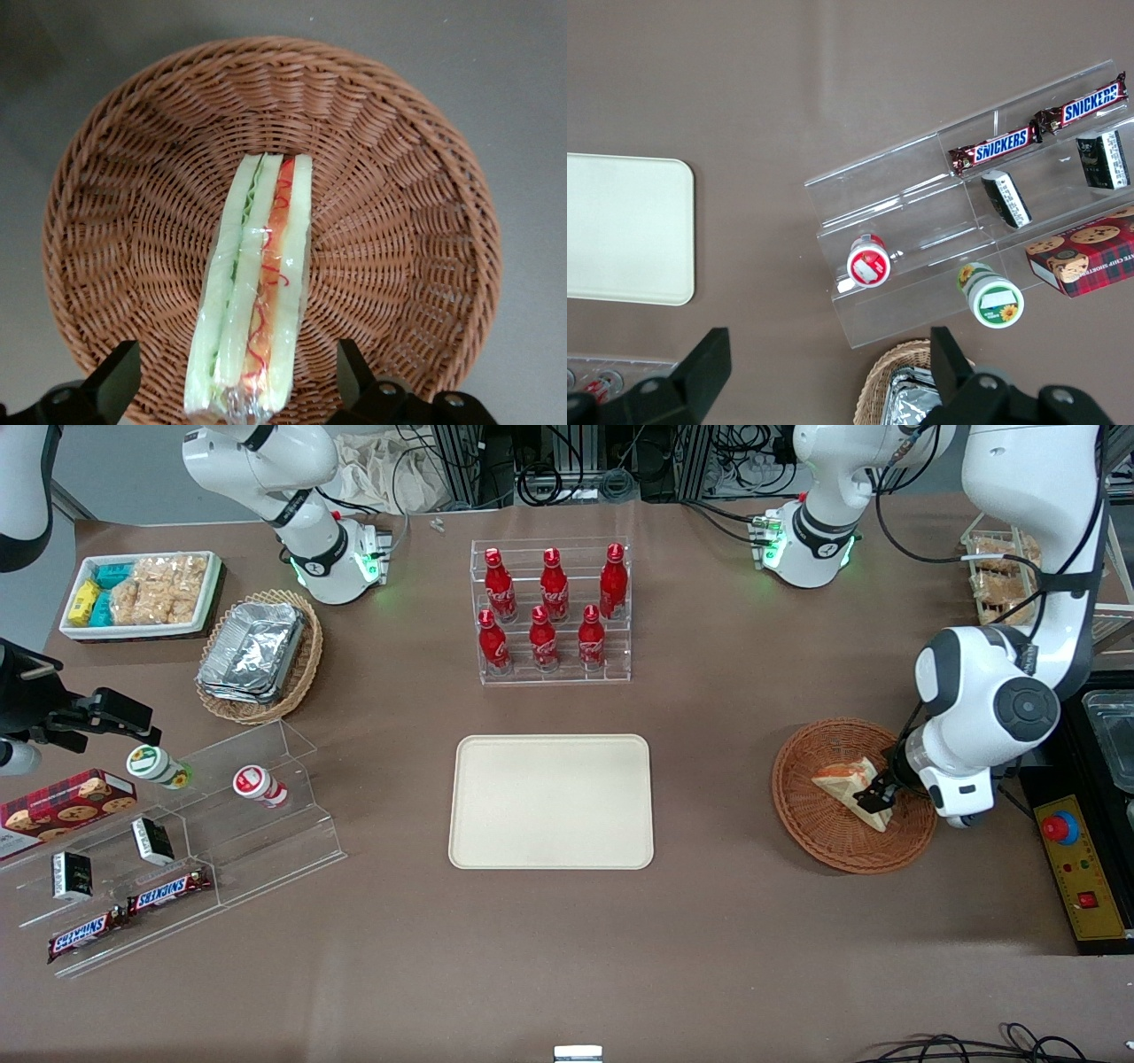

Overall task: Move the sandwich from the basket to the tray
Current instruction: 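Lower the open left gripper around the wrapped sandwich, then close the left gripper on the sandwich and lift it from the basket, then carry the held sandwich with the left gripper over the cream tray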

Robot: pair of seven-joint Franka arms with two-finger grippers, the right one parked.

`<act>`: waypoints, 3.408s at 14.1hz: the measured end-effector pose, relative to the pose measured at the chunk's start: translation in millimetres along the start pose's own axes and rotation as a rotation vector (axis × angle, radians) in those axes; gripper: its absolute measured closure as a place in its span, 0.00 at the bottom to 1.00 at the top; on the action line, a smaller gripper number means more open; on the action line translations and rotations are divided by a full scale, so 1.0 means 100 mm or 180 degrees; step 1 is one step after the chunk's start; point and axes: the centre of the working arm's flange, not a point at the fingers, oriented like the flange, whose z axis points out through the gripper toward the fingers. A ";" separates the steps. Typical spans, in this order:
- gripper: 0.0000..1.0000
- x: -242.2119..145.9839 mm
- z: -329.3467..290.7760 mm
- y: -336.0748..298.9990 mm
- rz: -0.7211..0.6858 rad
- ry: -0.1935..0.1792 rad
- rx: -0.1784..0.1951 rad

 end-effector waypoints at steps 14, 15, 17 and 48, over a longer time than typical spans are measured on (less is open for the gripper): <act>0.00 -0.10 0.48 -0.02 -0.0014 -0.0018 0.0022; 0.03 -0.10 0.49 -0.02 -0.0013 -0.0018 0.0022; 0.09 -0.10 0.49 -0.02 -0.0013 -0.0018 0.0022; 0.80 -1.05 -1.98 0.52 0.2249 -0.0515 0.0017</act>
